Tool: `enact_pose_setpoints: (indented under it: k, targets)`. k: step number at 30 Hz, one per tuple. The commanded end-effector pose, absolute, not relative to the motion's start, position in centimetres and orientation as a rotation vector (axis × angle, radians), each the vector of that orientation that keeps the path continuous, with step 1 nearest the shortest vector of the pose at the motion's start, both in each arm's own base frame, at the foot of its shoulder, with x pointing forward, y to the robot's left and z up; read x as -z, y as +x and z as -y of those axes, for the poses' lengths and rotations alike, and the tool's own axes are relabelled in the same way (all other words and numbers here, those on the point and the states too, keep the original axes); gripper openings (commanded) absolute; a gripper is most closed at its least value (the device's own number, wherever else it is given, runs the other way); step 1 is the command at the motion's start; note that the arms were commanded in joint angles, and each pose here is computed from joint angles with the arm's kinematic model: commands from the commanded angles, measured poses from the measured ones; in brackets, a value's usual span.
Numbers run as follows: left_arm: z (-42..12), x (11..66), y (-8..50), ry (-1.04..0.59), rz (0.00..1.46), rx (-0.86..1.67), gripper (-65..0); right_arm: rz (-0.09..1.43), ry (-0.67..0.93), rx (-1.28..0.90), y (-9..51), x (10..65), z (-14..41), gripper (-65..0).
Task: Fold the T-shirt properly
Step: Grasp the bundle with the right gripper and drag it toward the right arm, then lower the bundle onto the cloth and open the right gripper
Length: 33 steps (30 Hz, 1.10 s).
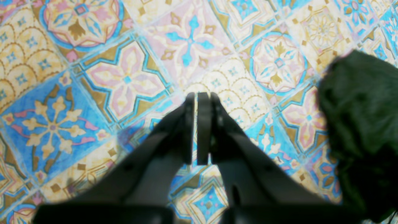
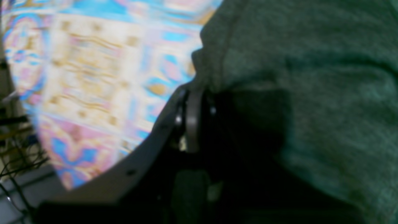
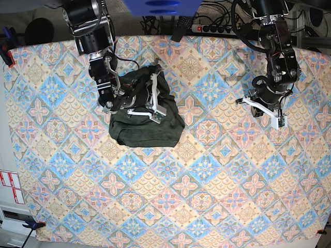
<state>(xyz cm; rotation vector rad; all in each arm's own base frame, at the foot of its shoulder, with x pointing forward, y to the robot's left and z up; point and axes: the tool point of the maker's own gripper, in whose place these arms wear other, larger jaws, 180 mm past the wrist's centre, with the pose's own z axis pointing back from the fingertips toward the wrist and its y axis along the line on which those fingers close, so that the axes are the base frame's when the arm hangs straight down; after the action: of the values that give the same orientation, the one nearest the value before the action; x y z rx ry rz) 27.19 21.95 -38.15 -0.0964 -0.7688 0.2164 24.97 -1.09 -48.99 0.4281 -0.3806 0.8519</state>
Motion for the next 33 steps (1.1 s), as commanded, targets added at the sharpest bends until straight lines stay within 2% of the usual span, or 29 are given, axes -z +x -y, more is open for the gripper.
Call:
enact_pose_setpoints:
  k: [1,11,17,33]
  targets:
    - [-22.2,36.8,28.0,-0.094,0.817,-0.207,-65.0,0.24,0.202,-0.859,24.6,51.0,7.2,-65.0]
    - [-22.1,36.5,28.0,-0.094,0.825,-0.2,-65.0,0.296,0.09,-0.728,28.6,49.3,14.7,-65.0]
    - [-21.9,36.0,28.2,-0.095,0.841,-0.191,-65.0,0.34,0.075,-0.626,31.1,48.6,18.1,-65.0]
    - [-21.8,36.4,27.6,-0.095,0.825,-0.187,-65.0,0.462,0.137,-0.522,37.2,46.7,18.5,-65.0]
